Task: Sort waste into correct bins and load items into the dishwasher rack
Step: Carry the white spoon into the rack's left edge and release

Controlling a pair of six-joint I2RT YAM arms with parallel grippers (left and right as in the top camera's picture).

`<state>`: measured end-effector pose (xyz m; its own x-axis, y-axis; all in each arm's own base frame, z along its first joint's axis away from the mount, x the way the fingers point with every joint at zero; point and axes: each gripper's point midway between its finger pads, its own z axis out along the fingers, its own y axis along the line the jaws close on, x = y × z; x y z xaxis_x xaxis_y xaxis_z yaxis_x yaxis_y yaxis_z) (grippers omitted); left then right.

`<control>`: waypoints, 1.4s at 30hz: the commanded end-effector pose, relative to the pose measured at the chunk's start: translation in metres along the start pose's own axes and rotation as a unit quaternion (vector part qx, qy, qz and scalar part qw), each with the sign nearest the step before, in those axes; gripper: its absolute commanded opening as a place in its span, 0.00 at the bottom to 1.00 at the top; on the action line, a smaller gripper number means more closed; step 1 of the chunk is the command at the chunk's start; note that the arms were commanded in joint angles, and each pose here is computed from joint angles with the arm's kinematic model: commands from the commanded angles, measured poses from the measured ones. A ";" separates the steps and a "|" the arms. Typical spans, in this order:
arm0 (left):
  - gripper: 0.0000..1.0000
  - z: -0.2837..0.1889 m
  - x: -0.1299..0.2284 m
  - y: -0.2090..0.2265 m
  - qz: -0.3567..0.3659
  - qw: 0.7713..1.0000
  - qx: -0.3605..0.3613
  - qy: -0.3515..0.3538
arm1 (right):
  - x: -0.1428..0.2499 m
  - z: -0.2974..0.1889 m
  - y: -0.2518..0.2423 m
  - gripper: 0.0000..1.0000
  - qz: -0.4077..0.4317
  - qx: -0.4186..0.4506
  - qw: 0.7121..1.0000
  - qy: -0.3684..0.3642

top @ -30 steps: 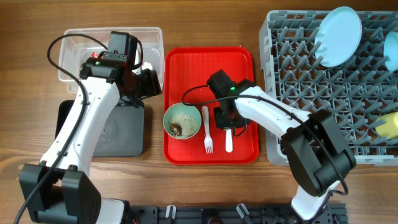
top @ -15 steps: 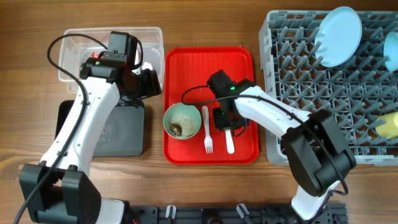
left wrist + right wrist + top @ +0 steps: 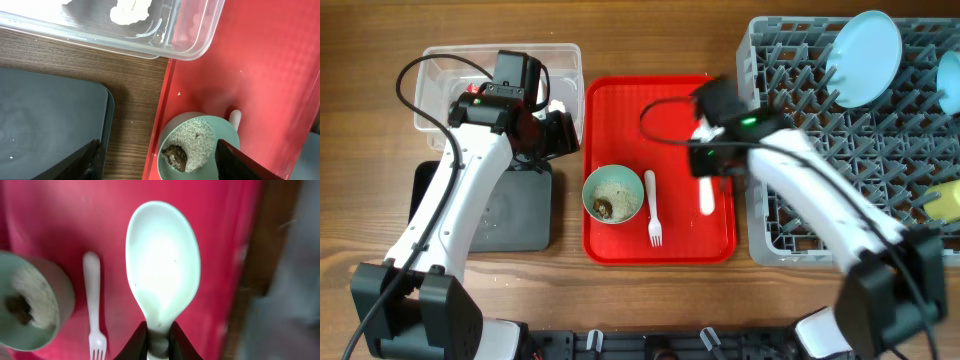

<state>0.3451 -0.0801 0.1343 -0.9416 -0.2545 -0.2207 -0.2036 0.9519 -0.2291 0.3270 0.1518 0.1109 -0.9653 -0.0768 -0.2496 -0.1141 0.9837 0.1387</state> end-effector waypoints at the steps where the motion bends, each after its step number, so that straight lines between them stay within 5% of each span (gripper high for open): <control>1: 0.72 -0.009 -0.005 0.000 0.002 1.000 0.001 -0.016 | -0.037 -0.052 -0.029 0.04 -0.022 -0.002 0.997 -0.080; 10: 0.72 -0.009 -0.005 0.000 0.002 1.000 0.001 -0.016 | -0.037 -0.055 -0.109 0.04 0.007 0.047 0.997 -0.065; 18: 0.72 -0.009 -0.005 0.000 0.002 1.000 0.001 -0.016 | -0.021 -0.015 -0.128 0.05 0.015 0.057 0.998 0.012; 25: 0.72 -0.009 -0.005 0.000 0.002 1.000 0.001 -0.016 | -0.015 -0.010 -0.126 0.43 0.031 0.050 0.998 0.030; 33: 0.80 -0.009 -0.006 0.004 0.001 1.000 -0.010 -0.020 | -0.019 -0.042 -0.062 0.52 0.025 -0.077 0.997 -0.007; 42: 0.89 -0.011 -0.012 0.028 -0.056 0.998 -0.028 -0.022 | 0.024 -0.015 0.014 0.58 -0.074 -0.049 0.995 0.041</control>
<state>0.3454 -0.0696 0.1332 -0.9344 -0.2779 -0.2231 -0.2341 0.9506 -0.2037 0.3171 0.1450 0.1329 -0.9483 -0.2208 -0.2281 -0.2741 0.9319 0.2374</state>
